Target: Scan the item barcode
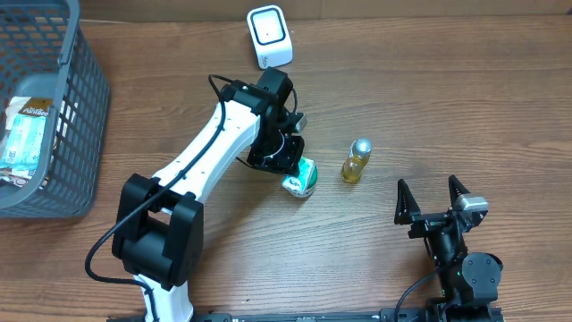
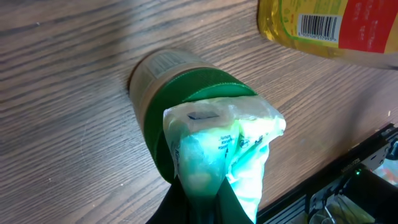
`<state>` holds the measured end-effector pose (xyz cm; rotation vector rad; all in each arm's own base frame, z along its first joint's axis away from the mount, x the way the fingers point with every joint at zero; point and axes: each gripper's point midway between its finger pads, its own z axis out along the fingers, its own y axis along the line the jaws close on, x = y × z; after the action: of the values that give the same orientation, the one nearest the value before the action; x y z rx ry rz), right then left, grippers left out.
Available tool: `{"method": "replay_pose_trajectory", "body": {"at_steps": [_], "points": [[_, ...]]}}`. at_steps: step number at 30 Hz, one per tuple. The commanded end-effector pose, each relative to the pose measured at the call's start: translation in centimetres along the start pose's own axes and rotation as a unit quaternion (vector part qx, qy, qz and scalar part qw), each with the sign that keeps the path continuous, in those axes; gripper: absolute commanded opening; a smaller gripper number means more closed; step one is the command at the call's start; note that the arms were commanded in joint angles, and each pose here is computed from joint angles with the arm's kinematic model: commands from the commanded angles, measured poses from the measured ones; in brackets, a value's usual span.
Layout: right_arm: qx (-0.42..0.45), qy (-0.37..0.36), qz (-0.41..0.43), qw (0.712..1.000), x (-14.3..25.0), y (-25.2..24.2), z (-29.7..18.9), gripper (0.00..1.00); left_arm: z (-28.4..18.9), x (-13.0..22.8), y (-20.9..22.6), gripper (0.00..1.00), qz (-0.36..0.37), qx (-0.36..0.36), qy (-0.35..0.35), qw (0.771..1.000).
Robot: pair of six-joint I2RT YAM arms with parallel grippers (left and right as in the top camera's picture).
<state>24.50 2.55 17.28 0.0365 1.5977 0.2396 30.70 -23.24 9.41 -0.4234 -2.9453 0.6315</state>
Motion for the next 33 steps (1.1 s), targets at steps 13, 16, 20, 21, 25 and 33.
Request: {"method": "replay_pose_trajectory", "body": {"at_steps": [13,16,20,21,25,33], "points": [[0.002,0.001,0.001,1.000,0.3,-0.1,0.1,1.00,-8.1,-0.4,8.7,0.04,-0.122,-0.249,-0.092,0.956],[0.002,0.001,0.001,1.000,0.3,-0.1,0.1,1.00,-8.7,0.5,10.8,0.05,-0.167,-0.318,-0.099,0.928],[0.002,0.001,0.001,1.000,0.3,-0.1,0.1,1.00,-8.4,1.2,12.4,0.04,-0.182,-0.386,-0.106,0.898],[0.002,0.001,0.001,1.000,0.3,-0.1,0.1,1.00,-8.3,1.4,12.9,0.04,-0.184,-0.404,-0.108,0.890],[0.002,0.001,0.001,1.000,0.3,-0.1,0.1,1.00,-7.2,1.9,14.1,0.04,-0.172,-0.453,-0.120,0.866],[0.002,0.001,0.001,1.000,0.3,-0.1,0.1,1.00,-3.8,1.9,15.6,0.04,-0.153,-0.474,-0.144,0.855]]}}
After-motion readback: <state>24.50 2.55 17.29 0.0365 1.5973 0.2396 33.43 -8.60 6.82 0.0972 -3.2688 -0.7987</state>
